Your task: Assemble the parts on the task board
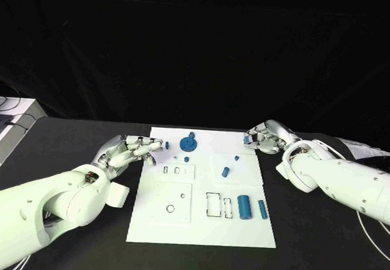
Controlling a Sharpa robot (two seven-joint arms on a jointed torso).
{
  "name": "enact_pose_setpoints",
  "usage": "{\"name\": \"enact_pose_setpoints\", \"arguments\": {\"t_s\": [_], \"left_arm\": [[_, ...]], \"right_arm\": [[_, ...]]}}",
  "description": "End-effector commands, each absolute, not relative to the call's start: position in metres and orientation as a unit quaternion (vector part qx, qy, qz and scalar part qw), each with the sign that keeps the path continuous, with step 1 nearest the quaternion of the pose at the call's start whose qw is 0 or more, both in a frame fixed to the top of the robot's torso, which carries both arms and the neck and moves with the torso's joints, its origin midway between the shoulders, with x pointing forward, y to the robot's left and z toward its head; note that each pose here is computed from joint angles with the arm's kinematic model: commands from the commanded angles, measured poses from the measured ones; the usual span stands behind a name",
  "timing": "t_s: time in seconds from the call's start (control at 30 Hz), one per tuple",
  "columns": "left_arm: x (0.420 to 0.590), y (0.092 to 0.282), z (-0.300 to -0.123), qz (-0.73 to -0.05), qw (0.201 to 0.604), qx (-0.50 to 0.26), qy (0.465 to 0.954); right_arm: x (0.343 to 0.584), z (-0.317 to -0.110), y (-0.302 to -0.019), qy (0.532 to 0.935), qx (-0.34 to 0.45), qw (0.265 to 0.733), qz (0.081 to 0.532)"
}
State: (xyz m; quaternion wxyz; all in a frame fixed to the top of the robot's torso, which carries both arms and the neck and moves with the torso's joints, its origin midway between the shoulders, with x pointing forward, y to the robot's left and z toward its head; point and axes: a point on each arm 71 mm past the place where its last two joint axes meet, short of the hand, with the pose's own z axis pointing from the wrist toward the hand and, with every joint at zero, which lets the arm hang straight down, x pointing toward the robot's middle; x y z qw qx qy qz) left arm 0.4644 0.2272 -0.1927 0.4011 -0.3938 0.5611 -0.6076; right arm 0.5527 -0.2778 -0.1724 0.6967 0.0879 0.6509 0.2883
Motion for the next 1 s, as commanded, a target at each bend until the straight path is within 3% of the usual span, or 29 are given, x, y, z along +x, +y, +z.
{"name": "enact_pose_setpoints", "arguments": {"t_s": [0.03,0.53,0.8,1.0], "left_arm": [[0.464,0.226,-0.192,-0.614,0.399,-0.392,0.557],[0.465,0.222,-0.193,-0.616,0.394,-0.395,0.556],[0.468,0.220,-0.194,-0.614,0.395,-0.397,0.557],[0.468,0.219,-0.195,-0.615,0.393,-0.397,0.557]], "right_arm": [[0.549,-0.162,-0.271,0.630,0.111,0.716,0.281],[0.508,-0.155,-0.159,0.654,0.087,0.674,0.333],[0.489,-0.174,-0.115,0.677,0.081,0.649,0.338],[0.479,-0.190,-0.100,0.686,0.064,0.646,0.328]]}}
